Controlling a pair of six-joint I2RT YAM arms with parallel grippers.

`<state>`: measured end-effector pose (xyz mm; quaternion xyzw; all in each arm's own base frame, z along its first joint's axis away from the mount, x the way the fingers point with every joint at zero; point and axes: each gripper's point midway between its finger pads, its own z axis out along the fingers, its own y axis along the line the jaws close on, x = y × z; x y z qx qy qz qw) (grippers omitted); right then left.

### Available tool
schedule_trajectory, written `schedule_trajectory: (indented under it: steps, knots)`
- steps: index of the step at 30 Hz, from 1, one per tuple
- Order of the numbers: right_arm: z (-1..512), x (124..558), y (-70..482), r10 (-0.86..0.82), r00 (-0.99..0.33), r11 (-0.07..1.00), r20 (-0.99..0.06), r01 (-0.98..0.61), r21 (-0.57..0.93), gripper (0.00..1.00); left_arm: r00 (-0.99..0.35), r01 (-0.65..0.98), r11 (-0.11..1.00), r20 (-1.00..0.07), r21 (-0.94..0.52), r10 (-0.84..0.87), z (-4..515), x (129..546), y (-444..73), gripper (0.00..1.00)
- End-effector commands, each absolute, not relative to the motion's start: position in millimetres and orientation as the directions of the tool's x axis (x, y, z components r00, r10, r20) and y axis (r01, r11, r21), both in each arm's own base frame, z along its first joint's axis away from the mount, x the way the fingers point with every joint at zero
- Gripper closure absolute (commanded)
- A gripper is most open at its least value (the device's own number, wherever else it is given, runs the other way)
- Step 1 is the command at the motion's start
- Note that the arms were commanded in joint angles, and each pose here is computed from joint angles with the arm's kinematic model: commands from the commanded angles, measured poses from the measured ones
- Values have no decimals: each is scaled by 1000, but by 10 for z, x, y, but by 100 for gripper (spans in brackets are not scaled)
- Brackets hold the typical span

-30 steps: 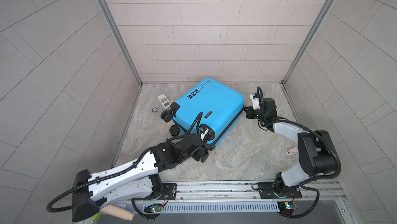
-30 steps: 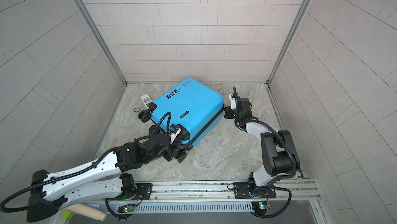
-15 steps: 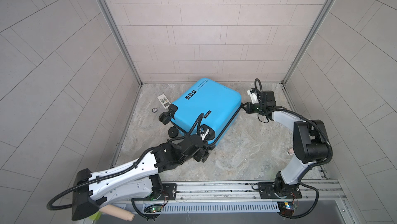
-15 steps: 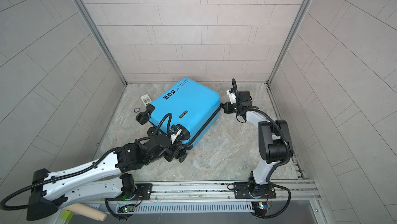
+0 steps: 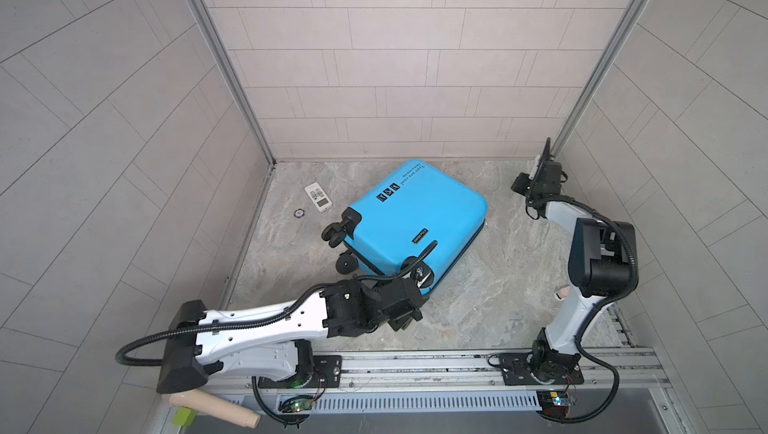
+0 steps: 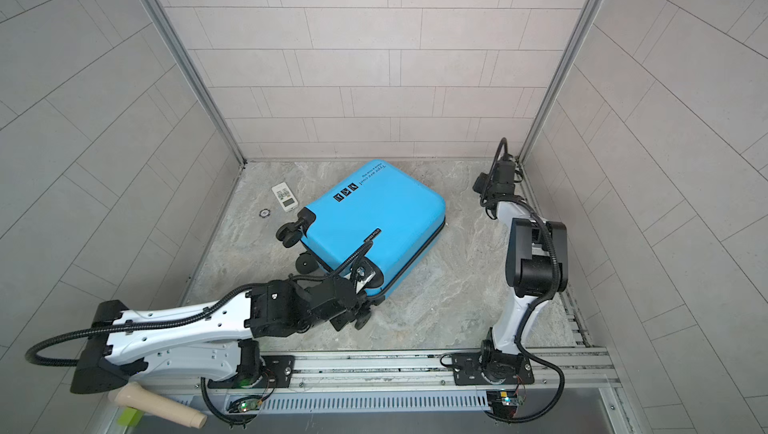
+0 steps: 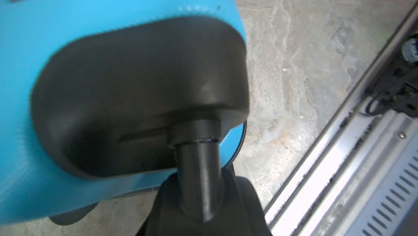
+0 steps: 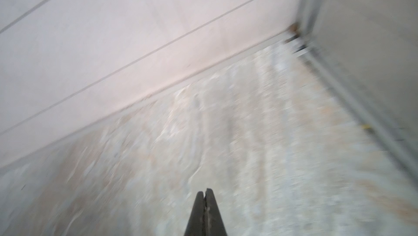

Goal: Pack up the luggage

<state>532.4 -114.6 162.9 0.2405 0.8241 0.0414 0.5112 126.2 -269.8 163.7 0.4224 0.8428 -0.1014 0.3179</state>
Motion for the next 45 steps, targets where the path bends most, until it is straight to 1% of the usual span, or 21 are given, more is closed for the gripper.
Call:
schedule_trajectory:
  steps: [1, 4, 6, 7, 8, 9, 10, 11, 12, 16, 18, 20, 22, 23, 27, 30, 32, 35, 39, 41, 45]
  knots:
    - [1884, 5370, -1178, 411, -283, 872, -866, 399, 283, 100, -341, 909, 417, -532, 24, 775, 1491, 814, -2730, 100]
    - [1859, 5343, -1062, 401, -321, 893, -858, 345, 289, 100, -353, 878, 474, -577, 68, 736, 1565, 947, -2688, 100]
    - [1819, 5316, -957, 412, -341, 897, -845, 315, 310, 100, -367, 831, 545, -624, 113, 690, 1640, 1100, -2640, 100]
    - [1813, 5296, -912, 421, -344, 895, -839, 306, 324, 95, -372, 807, 576, -643, 133, 670, 1673, 1167, -2611, 93]
    - [1801, 5258, -871, 439, -342, 888, -831, 305, 343, 88, -375, 779, 608, -661, 154, 649, 1716, 1239, -2567, 77]
    - [1795, 5222, -832, 462, -340, 878, -819, 302, 370, 79, -378, 755, 634, -680, 166, 628, 1760, 1295, -2532, 61]
    - [1770, 5189, -809, 490, -343, 865, -801, 306, 398, 73, -382, 732, 659, -696, 174, 608, 1798, 1343, -2496, 51]
    - [1734, 5150, -759, 519, -354, 851, -778, 303, 429, 69, -389, 701, 691, -716, 178, 579, 1849, 1407, -2451, 44]
    - [1710, 5107, -714, 544, -364, 837, -756, 301, 458, 68, -398, 674, 719, -735, 172, 549, 1885, 1452, -2408, 40]
    - [1598, 4915, -563, 636, -392, 771, -664, 308, 557, 66, -423, 583, 800, -787, 142, 449, 1995, 1596, -2245, 32]
    - [1533, 4817, -440, 671, -429, 737, -605, 299, 606, 66, -436, 528, 841, -811, 120, 390, 2075, 1668, -2134, 21]
    - [1463, 4723, -318, 688, -480, 711, -544, 296, 638, 65, -447, 498, 864, -832, 75, 330, 2180, 1704, -2066, 13]
    - [1404, 4619, -219, 691, -523, 696, -499, 293, 656, 64, -455, 467, 884, -852, 22, 261, 2351, 1722, -2010, 11]
    - [1380, 4555, -185, 692, -536, 690, -484, 294, 661, 62, -457, 445, 895, -862, -8, 220, 2450, 1731, -1973, 10]
    - [1345, 4292, -125, 674, -568, 703, -471, 300, 644, 52, -469, 352, 924, -882, -149, 37, 2760, 1761, -1768, 4]
    - [1274, 4139, -58, 657, -616, 710, -435, 311, 632, 49, -485, 284, 918, -867, -277, -112, 2836, 1804, -1630, 0]
    - [1192, 4061, 10, 641, -654, 715, -403, 316, 624, 49, -490, 236, 910, -850, -342, -192, 2824, 1864, -1535, 0]
    - [1060, 3952, 105, 611, -696, 730, -377, 313, 607, 50, -513, 135, 877, -790, -460, -335, 2716, 1994, -1416, 0]
    - [873, 3853, 151, 600, -724, 734, -340, 330, 593, 50, -529, 49, 816, -708, -576, -468, 2578, 2198, -1405, 0]
    - [794, 3833, 207, 590, -742, 732, -317, 325, 599, 51, -520, 31, 803, -696, -595, -495, 2539, 2289, -1425, 0]
    - [689, 3813, 325, 565, -775, 732, -284, 312, 605, 51, -531, 3, 813, -690, -582, -492, 2419, 2452, -1495, 0]
